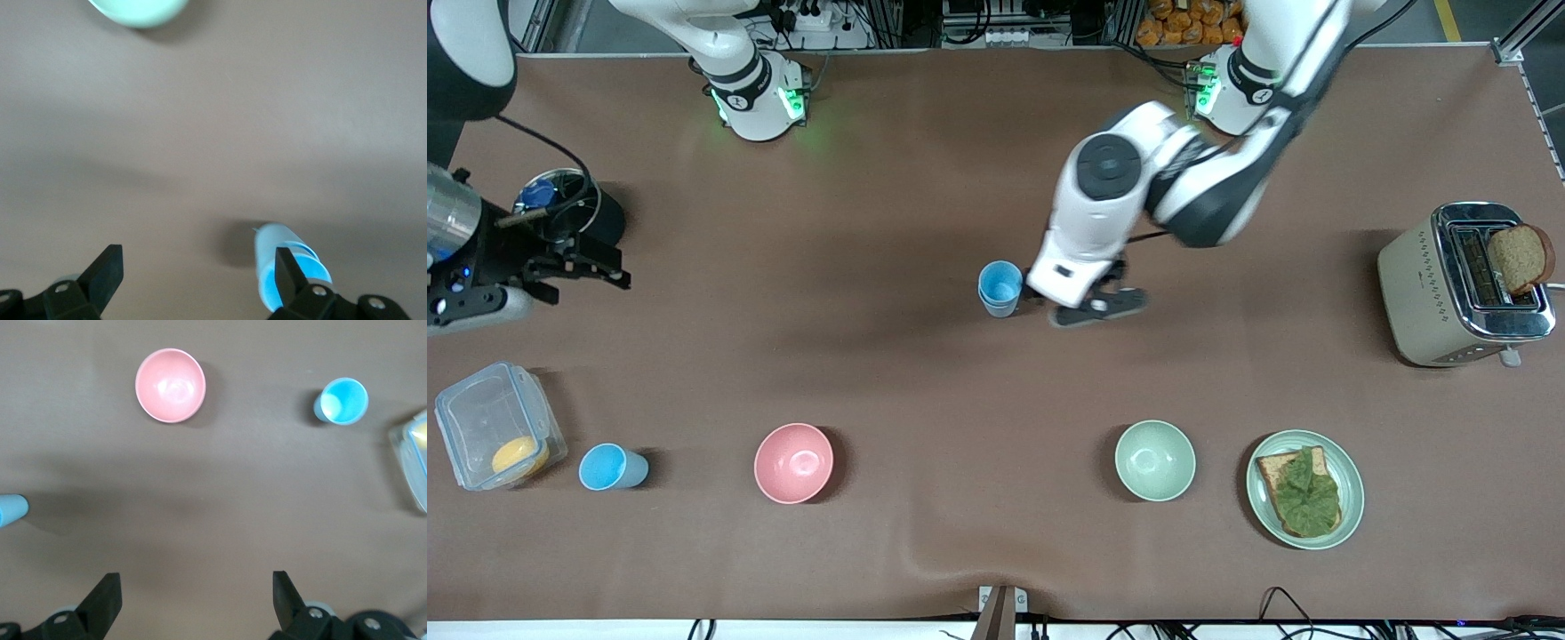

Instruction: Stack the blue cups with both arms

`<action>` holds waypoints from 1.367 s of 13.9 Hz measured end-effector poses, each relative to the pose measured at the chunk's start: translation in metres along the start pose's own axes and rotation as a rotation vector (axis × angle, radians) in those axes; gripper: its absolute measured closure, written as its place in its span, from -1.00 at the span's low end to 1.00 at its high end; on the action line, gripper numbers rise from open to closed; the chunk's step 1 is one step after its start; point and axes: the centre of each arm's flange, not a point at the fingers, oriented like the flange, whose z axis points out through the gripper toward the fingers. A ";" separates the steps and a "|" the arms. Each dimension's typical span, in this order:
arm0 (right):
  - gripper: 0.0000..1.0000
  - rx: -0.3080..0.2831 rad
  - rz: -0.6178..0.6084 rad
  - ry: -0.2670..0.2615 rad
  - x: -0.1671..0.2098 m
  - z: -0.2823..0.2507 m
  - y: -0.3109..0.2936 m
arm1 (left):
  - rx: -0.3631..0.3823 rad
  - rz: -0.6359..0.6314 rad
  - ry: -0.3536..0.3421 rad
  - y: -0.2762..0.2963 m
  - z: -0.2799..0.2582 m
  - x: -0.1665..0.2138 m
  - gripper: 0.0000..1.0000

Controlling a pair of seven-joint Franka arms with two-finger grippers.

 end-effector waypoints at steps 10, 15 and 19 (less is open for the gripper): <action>-1.00 -0.035 0.018 -0.003 -0.017 0.003 -0.004 | 0.129 0.047 -0.019 -0.183 -0.119 0.071 -1.00; -1.00 -0.034 0.014 -0.002 -0.016 0.003 -0.007 | 0.104 0.029 -0.056 -0.255 -0.155 0.082 -1.00; -1.00 -0.034 0.013 -0.002 -0.016 0.003 -0.007 | 0.088 0.045 -0.039 -0.309 -0.184 0.085 -1.00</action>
